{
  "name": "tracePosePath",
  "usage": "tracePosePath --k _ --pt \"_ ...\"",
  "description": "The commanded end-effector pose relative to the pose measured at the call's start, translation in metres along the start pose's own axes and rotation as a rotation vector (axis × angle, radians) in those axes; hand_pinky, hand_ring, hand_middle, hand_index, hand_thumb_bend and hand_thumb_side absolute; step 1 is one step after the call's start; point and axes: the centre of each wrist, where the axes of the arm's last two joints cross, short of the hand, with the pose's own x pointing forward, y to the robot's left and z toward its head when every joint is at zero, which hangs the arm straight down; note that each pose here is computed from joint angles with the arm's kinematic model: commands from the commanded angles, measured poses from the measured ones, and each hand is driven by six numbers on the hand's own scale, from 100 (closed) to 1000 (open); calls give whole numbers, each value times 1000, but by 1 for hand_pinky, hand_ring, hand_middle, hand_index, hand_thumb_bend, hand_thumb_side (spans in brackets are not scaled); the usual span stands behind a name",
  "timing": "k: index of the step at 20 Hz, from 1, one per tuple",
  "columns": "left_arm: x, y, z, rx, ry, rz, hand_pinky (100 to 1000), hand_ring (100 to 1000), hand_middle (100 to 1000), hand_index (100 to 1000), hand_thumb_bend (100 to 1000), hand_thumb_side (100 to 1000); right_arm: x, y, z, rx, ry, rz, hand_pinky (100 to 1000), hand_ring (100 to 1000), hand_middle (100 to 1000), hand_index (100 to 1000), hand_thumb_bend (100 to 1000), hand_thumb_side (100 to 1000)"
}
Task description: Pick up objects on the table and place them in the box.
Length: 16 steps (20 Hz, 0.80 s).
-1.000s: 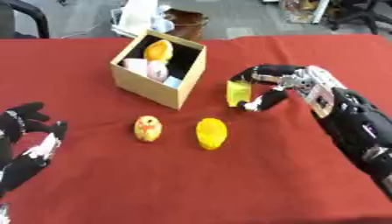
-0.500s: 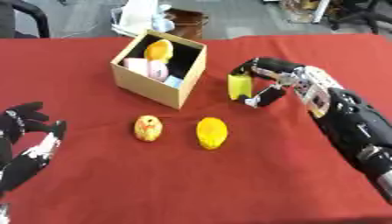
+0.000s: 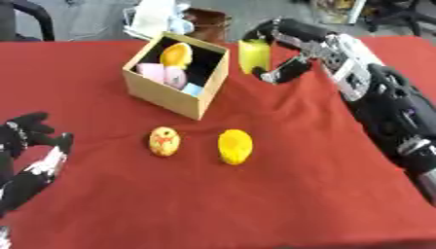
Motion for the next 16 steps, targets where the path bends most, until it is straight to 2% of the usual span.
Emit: tracePosePath --k 1,3,7,10,13,14,15,16 --pt "5 3 -2 -2 -24 -9 707 560 562 772 447 435 0 -22 2 -39 -1 33 719 579 478 682 128 192" --pt "7 0 -4 -13 -36 1 707 561 562 772 443 435 1 -25 -3 -58 7 23 718 580 514 733 114 196" --pt "12 -5 -8 -43 -57 16 708 561 562 772 442 436 17 -31 -36 -73 42 -20 725 599 560 788 122 222" --pt "13 -6 -9 -52 -62 21 708 561 563 772 441 436 33 -16 -60 -62 49 -55 724 602 572 803 110 241" --pt "13 -6 -8 -52 -61 22 708 560 563 772 439 436 52 6 -79 -38 47 -80 732 627 613 835 117 330" --pt "13 -6 -8 -51 -61 22 708 560 563 772 439 436 55 10 -82 -28 48 -76 732 627 613 835 117 330" --pt "13 -6 -8 -50 -62 22 708 560 563 772 439 437 57 17 -84 -7 48 -71 748 674 686 863 145 428" --pt "13 -6 -8 -50 -61 24 709 561 563 772 438 438 58 23 -85 18 47 -63 763 706 738 886 170 488"
